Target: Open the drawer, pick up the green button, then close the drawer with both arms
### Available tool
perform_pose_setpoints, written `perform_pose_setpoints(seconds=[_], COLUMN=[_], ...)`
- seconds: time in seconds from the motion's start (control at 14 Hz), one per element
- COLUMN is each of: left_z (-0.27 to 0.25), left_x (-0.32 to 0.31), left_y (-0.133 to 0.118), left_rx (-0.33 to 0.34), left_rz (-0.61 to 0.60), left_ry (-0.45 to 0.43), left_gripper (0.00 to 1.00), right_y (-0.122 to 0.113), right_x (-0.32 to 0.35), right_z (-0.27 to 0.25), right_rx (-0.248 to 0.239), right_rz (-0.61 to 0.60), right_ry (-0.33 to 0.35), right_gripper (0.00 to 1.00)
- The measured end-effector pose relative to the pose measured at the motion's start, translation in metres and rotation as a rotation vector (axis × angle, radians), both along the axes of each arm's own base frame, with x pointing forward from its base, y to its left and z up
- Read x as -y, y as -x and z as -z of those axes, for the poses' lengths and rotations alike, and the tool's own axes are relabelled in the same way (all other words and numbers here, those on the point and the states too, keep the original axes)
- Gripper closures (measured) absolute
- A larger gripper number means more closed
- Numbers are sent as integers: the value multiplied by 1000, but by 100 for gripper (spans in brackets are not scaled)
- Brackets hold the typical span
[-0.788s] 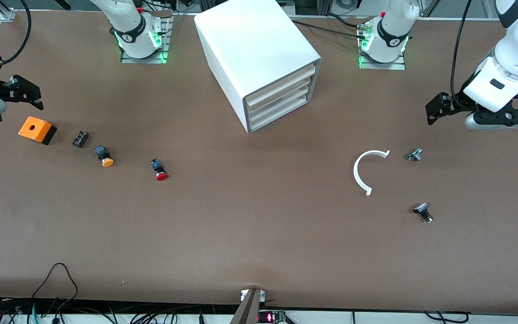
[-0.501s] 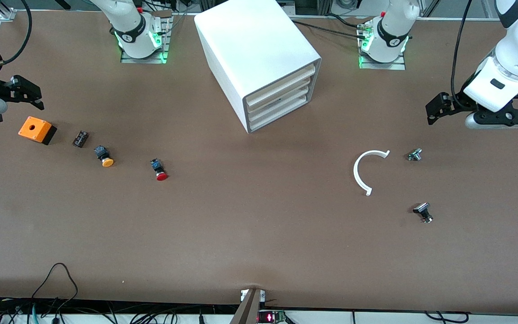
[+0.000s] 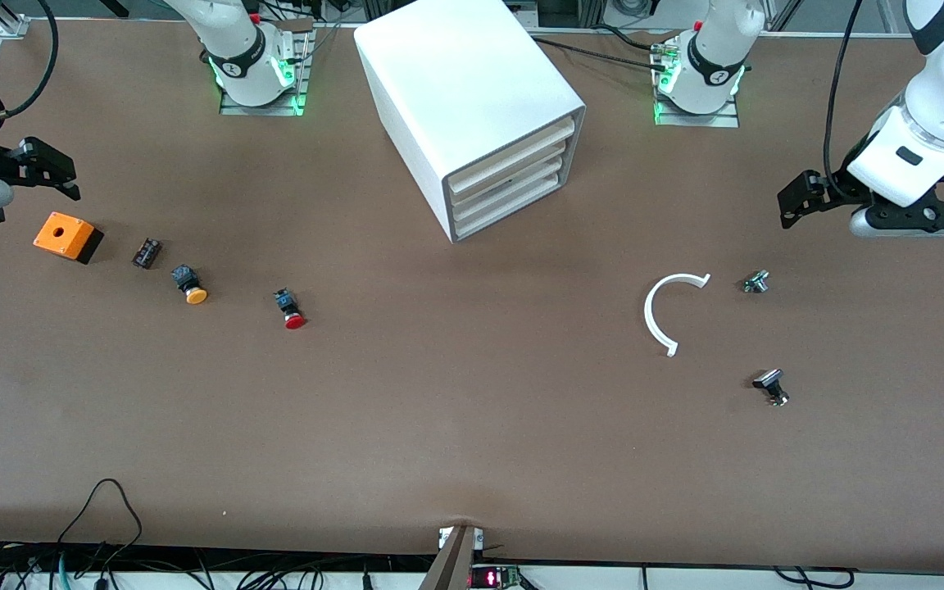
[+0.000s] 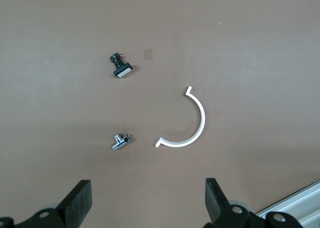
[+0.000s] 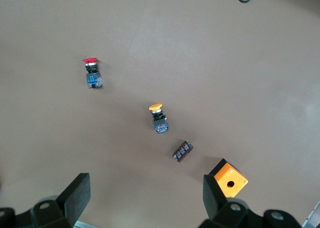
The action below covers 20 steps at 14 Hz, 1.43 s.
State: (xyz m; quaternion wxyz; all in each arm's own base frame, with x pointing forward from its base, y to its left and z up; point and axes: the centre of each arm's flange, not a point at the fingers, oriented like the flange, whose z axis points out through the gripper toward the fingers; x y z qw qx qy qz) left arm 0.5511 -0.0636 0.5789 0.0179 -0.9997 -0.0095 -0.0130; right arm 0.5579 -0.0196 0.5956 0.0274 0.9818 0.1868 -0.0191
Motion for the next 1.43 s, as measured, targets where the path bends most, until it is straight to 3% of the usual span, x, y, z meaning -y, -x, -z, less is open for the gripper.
perform_pose_setpoints(seconds=[0.36,0.57,1.0,1.22,1.43], left_z=[1,12,82,129,167], left_x=[0,7,44,58,60], left_y=[0,-3,-18,-18,-17], left_rx=[-8,-39,-180,-290,-359], left_rz=[1,5,36,41,100], left_ry=[1,48,140,272,360], left_gripper=[0,0,0,0,0], right_y=[-2,-2,-2,-2,-2], right_x=[3,4,4,4,5], right_z=[4,5,6,6,6], right_rx=[-7,-10,-10,-10,-10], right_rz=[5,7,7,7,8], right_ry=[0,0,0,0,0], right_gripper=[0,0,0,0,0])
